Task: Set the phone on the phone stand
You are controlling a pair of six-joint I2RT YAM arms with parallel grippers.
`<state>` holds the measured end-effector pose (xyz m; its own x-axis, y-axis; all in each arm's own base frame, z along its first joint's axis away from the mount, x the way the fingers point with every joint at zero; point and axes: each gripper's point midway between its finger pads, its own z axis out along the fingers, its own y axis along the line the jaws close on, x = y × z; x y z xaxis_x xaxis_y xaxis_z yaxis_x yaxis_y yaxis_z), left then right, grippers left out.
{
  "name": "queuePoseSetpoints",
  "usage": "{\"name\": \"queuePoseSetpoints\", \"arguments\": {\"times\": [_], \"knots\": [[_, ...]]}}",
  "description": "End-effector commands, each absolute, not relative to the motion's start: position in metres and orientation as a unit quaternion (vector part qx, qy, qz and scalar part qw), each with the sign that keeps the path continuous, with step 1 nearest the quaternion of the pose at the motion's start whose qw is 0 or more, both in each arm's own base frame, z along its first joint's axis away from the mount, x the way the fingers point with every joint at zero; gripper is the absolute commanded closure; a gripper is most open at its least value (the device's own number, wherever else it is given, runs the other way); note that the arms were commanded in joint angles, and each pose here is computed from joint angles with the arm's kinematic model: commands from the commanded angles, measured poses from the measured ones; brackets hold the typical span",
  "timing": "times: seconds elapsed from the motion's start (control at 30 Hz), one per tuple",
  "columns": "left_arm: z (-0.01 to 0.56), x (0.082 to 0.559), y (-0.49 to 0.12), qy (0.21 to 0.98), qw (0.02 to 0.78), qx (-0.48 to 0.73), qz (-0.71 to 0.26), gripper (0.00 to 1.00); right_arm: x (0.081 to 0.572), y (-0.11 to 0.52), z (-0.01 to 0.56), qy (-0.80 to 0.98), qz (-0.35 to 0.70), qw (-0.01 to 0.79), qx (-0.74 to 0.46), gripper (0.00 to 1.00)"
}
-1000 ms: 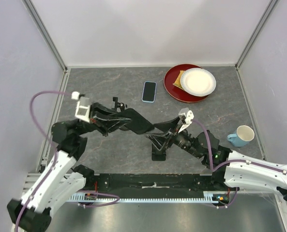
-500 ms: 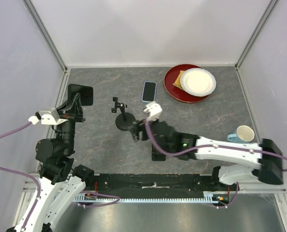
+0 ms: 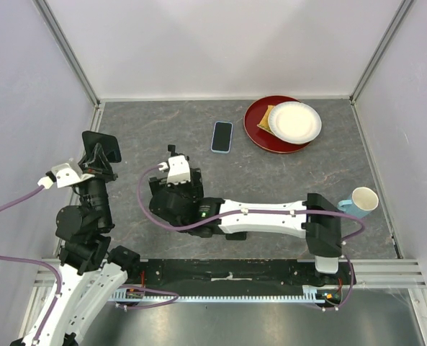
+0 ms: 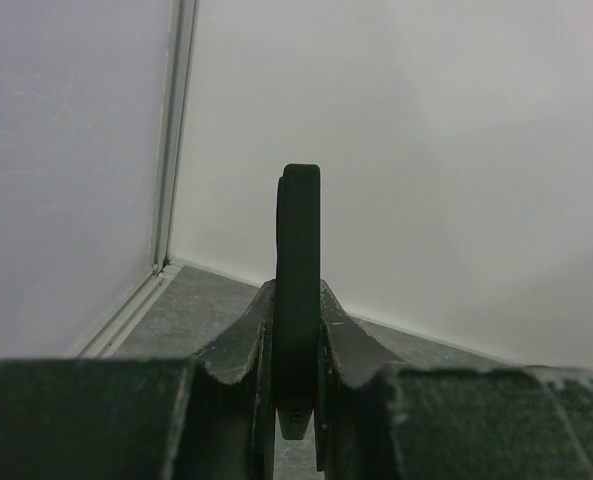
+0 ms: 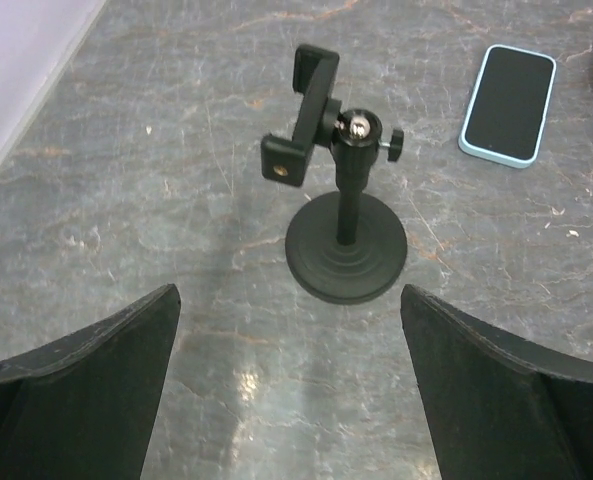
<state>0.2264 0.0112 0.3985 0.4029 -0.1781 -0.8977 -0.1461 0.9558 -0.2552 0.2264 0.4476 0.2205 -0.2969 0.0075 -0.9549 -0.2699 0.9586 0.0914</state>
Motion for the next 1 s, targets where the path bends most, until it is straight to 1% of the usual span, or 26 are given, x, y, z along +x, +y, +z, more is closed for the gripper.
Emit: {"name": "queuePoseSetpoints", "arguments": {"times": [0.0, 0.17, 0.4, 0.5, 0.57, 0.67, 0.7, 0.77, 0.8, 0.97], "knots": [[0.425, 0.212, 0.027, 0.498, 0.842, -0.206, -0.028, 0.98, 0.241, 0.455, 0.247, 0.778, 0.107, 0.619, -0.019, 0.02], [0.425, 0.213, 0.027, 0.499, 0.841, -0.206, -0.030, 0.98, 0.266, 0.470, 0.236, 0.777, 0.087, 0.623, -0.010, 0.02], [0.425, 0.211, 0.026, 0.498, 0.840, -0.210, -0.040, 0.98, 0.301, 0.463, 0.223, 0.777, 0.047, 0.628, 0.003, 0.02], [0.425, 0.212, 0.024, 0.499, 0.841, -0.206, -0.045, 0.98, 0.310, 0.458, 0.220, 0.778, 0.033, 0.627, -0.009, 0.02], [0.425, 0.212, 0.023, 0.498, 0.841, -0.206, -0.047, 0.98, 0.311, 0.461, 0.214, 0.785, 0.036, 0.618, -0.029, 0.04], [0.425, 0.213, 0.022, 0.499, 0.841, -0.203, -0.049, 0.98, 0.313, 0.461, 0.205, 0.796, 0.049, 0.600, -0.060, 0.13], [0.425, 0.212, 0.021, 0.500, 0.841, -0.202, -0.050, 0.98, 0.314, 0.457, 0.204, 0.797, 0.051, 0.598, -0.072, 0.19], [0.425, 0.212, 0.020, 0.500, 0.841, -0.200, -0.055, 0.98, 0.311, 0.459, 0.202, 0.799, 0.066, 0.590, -0.097, 0.25], [0.424, 0.213, 0.019, 0.501, 0.841, -0.198, -0.056, 0.98, 0.309, 0.457, 0.202, 0.798, 0.075, 0.588, -0.105, 0.31], [0.424, 0.216, 0.013, 0.505, 0.839, -0.188, -0.067, 0.98, 0.305, 0.447, 0.203, 0.793, 0.062, 0.586, -0.158, 0.50]]}}
